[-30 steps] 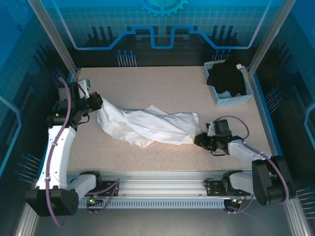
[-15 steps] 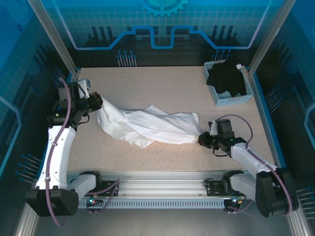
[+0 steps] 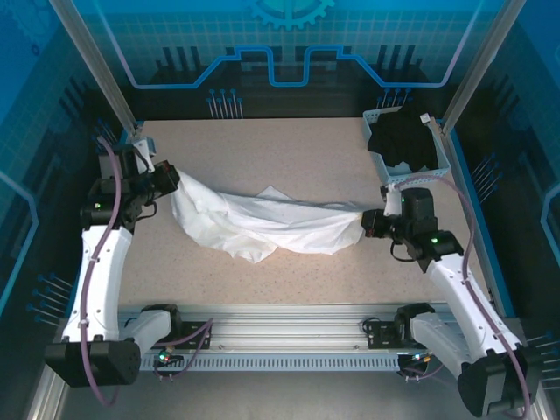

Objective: Fold the inside-out t-shirt

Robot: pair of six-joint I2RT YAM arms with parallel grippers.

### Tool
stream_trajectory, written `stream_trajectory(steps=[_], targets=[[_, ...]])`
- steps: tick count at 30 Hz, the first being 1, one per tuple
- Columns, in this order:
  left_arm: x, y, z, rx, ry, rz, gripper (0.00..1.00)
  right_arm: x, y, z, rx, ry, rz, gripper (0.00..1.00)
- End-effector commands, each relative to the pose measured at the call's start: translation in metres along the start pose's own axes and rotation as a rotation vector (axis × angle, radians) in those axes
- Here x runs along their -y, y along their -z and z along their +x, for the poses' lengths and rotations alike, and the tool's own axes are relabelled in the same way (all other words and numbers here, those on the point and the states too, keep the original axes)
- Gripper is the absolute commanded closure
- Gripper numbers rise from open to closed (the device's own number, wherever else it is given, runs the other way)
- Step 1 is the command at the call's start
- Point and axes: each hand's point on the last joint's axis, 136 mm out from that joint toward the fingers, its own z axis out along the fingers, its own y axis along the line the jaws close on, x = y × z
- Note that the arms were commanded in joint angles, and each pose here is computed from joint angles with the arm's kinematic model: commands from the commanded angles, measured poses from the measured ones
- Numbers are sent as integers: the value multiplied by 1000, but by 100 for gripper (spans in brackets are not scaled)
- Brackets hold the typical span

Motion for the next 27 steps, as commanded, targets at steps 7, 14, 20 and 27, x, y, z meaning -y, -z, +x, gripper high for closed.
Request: stream_trajectory(steps=[7, 14, 20, 27], targets=[[41, 127, -122, 401, 20, 17, 100, -25, 79, -96, 160, 238, 137, 100], [74, 232, -173, 653, -48, -13, 100, -56, 177, -146, 396, 338, 207, 100], [68, 228, -179, 658, -64, -57, 100, -58, 207, -156, 473, 378, 265, 100], [44, 130, -182, 482, -11, -43, 100, -55, 135, -172, 337, 351, 172, 100]])
